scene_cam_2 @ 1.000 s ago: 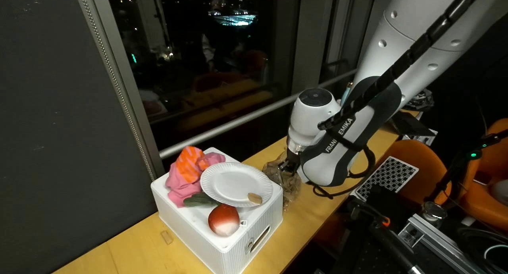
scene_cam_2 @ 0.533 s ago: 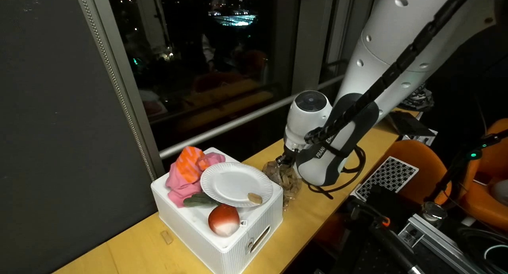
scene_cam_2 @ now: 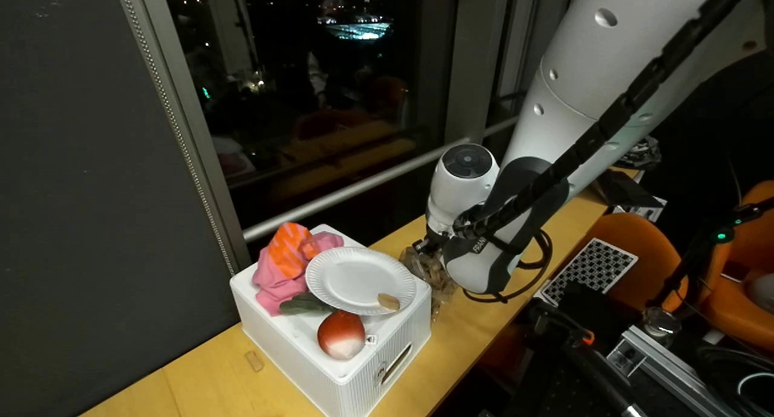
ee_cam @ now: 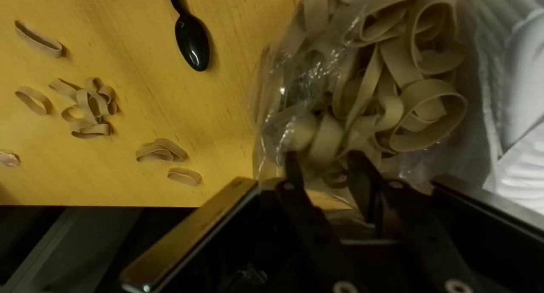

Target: Remove the rubber bands from the plate and put them in the rubber band pack

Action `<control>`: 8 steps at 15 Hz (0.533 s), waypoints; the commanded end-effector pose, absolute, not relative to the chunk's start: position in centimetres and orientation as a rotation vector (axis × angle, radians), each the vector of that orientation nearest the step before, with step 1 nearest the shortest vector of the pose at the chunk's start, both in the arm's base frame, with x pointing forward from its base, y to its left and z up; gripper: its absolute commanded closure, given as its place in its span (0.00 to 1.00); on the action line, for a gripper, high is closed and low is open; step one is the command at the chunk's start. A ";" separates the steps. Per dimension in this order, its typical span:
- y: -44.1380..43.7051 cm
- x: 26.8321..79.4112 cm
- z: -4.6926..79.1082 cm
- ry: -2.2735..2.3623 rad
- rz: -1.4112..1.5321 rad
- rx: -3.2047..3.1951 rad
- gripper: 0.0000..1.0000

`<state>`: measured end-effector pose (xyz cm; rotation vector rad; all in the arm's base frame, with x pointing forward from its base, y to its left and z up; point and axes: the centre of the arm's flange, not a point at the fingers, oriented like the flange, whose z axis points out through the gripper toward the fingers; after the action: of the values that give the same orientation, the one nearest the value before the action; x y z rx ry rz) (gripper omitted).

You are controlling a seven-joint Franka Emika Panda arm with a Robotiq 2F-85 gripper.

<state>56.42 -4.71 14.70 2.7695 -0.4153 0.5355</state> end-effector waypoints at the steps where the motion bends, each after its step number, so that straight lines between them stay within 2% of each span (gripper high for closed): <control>1: -4.6 53.4 16.9 -0.447 0.498 2.762 0.34; 5: -4.1 52.0 17.9 -0.461 0.474 2.771 0.06; 6: -3.5 52.1 18.6 -0.447 0.489 2.772 0.01; 8: -2.2 53.2 20.6 -0.412 0.580 2.759 0.00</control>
<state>53.07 -4.37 16.65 2.7619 -0.4263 0.5072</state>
